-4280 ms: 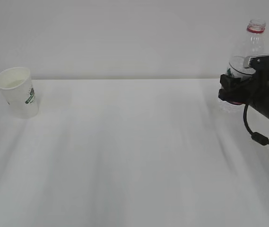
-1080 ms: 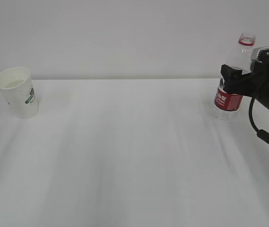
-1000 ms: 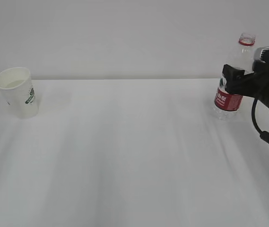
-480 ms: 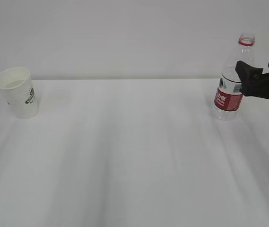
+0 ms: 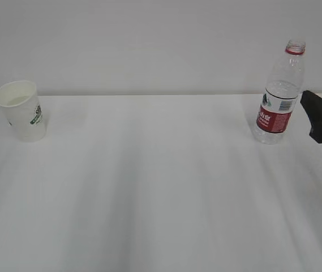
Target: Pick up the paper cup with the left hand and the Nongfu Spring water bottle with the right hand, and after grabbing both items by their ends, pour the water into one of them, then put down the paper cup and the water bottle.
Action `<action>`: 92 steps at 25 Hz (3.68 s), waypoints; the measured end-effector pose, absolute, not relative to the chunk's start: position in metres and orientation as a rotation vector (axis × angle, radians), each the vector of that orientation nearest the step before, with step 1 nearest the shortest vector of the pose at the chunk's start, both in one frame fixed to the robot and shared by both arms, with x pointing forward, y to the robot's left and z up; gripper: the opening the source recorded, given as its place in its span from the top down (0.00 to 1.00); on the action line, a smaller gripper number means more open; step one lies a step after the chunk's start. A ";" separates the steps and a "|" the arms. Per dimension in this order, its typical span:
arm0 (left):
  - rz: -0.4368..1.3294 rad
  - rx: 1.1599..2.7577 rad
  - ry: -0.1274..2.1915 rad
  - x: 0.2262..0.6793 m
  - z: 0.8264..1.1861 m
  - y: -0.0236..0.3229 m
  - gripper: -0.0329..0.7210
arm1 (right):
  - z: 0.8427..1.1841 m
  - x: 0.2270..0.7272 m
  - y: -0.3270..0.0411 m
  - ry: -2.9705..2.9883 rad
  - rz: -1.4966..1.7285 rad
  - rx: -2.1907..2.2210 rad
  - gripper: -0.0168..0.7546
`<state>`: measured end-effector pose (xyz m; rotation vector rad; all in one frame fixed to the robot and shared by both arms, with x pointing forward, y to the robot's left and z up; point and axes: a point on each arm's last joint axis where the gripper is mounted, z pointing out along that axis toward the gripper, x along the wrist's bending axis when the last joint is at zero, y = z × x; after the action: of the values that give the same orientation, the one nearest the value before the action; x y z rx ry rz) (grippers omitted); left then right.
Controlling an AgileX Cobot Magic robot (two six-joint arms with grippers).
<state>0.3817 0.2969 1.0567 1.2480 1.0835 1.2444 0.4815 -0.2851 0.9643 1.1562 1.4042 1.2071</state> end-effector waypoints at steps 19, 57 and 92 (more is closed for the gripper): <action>1.299 1.249 1.204 0.339 1.092 0.306 0.26 | 1.002 0.441 -0.286 1.402 1.182 1.099 0.21; 1.191 1.320 1.434 0.313 1.112 0.310 0.28 | 1.062 0.344 -0.299 1.369 1.045 1.209 0.21; 0.932 1.562 1.604 0.277 1.090 0.302 0.33 | 1.058 0.323 -0.299 1.631 0.861 1.464 0.21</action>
<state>0.2773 0.3024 1.0898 1.5619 1.6036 0.9323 0.3226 -0.2993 1.0579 1.4643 1.6308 0.8611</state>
